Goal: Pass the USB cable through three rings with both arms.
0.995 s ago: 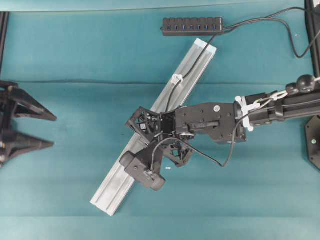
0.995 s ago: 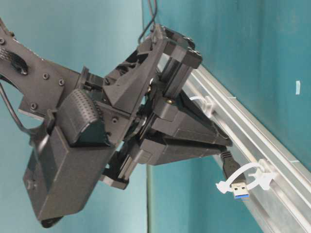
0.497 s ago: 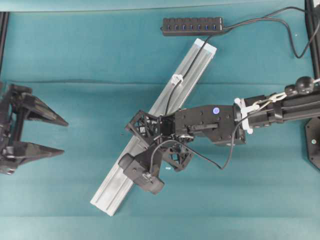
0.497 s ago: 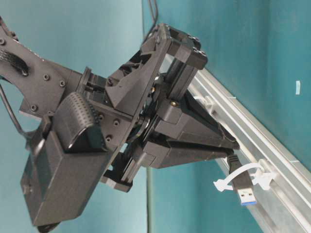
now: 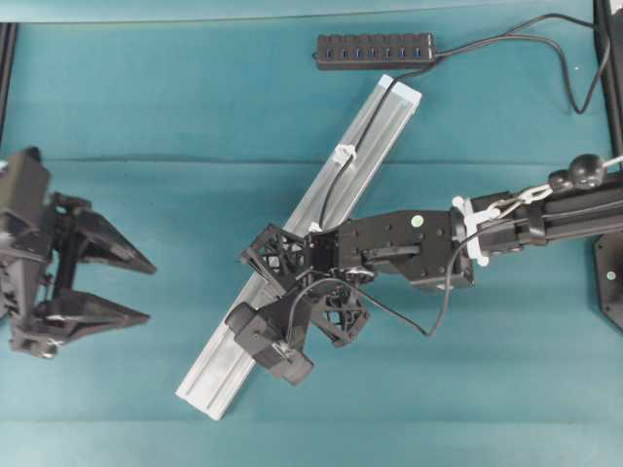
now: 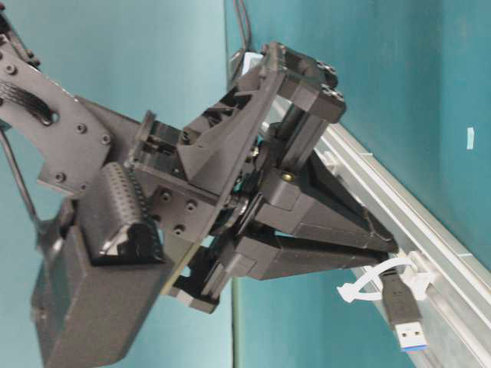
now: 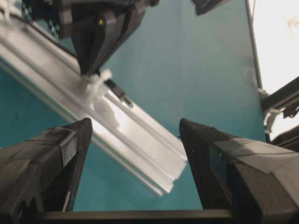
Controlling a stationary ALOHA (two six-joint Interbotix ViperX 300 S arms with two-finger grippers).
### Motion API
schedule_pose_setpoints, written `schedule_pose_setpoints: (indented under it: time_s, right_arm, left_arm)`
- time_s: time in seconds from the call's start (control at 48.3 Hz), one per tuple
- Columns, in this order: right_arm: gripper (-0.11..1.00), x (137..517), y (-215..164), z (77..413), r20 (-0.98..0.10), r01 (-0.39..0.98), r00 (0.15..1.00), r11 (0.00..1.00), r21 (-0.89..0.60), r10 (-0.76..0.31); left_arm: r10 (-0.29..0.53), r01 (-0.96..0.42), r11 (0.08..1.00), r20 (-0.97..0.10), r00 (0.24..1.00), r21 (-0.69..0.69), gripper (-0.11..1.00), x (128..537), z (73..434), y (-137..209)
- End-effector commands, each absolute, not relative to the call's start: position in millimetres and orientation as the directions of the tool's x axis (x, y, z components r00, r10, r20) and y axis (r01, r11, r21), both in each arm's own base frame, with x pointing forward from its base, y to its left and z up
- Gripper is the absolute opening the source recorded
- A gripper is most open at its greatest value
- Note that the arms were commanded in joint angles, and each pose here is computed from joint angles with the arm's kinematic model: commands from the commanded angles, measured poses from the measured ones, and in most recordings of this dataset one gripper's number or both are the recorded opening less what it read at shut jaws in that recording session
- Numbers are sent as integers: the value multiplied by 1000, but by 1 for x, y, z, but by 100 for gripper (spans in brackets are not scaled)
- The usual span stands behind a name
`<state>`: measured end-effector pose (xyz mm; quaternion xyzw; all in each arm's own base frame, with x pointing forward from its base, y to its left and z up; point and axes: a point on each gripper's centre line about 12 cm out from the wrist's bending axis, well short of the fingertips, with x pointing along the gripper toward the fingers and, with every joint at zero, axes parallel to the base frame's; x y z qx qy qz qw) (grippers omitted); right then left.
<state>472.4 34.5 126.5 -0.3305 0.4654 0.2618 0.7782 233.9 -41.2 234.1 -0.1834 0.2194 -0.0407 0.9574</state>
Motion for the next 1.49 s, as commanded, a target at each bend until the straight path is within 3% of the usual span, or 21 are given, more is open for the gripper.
schedule_pose_setpoints:
  time_s: [0.0, 0.373, 0.725, 1.471]
  right_arm:
    - [6, 475, 38, 127, -892, -711, 439, 649, -272, 107]
    - [6, 480, 39, 130, -872, -685, 475, 671, -282, 119]
    - [6, 480, 38, 130, -871, -660, 476, 702, -266, 118]
    - [6, 480, 38, 130, -872, -657, 475, 707, -262, 118]
  left_arm:
    - [-164, -16, 928, -444, 881, -373, 83, 245, 224, -46]
    - [-166, -109, 875, -504, 848, -472, 83, 260, 208, -51]
    - [-173, -96, 869, -480, 860, -485, 83, 289, 185, -57]
    - [-160, -179, 860, -586, 795, -478, 83, 339, 133, -67]
